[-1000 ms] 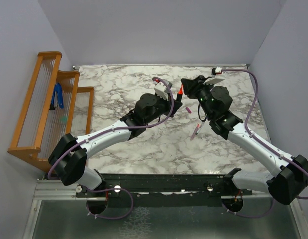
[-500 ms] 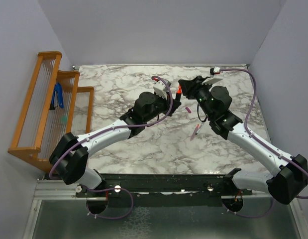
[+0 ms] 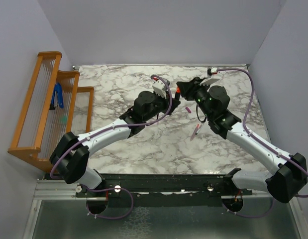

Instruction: Insert the pens into the pen caps

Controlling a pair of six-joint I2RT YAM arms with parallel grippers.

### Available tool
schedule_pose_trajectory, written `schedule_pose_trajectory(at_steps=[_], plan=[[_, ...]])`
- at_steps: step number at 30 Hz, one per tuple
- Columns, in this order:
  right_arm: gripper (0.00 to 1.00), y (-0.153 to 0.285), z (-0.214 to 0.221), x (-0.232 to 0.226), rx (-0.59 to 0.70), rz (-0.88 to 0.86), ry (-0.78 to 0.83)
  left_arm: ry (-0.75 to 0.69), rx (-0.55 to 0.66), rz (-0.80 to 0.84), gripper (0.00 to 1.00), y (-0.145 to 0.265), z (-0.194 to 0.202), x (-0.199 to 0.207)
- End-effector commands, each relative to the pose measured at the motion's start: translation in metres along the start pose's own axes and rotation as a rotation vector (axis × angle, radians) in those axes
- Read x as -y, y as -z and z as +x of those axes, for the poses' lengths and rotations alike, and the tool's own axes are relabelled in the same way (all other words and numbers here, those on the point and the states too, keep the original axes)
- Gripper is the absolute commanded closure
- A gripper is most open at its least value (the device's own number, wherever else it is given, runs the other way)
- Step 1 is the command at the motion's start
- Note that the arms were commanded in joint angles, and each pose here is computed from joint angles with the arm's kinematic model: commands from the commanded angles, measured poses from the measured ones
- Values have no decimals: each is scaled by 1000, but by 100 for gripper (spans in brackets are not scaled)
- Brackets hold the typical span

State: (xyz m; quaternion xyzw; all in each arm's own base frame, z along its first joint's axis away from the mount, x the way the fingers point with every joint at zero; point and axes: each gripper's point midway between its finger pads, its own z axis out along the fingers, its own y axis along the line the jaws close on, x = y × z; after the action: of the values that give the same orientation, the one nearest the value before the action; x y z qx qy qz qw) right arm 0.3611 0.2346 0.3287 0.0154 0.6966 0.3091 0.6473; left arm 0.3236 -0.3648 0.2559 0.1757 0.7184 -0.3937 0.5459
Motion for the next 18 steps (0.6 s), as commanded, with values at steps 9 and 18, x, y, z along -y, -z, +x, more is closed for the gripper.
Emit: schedule_pose_trajectory(at_steps=[9,18], plan=[[99,10,38,4,-119,5,4,-45,90,-76,100,-8,-39,-18],[99,8,62,4,-185,100,34,-112,124,-232,100,-15,-57,-40]])
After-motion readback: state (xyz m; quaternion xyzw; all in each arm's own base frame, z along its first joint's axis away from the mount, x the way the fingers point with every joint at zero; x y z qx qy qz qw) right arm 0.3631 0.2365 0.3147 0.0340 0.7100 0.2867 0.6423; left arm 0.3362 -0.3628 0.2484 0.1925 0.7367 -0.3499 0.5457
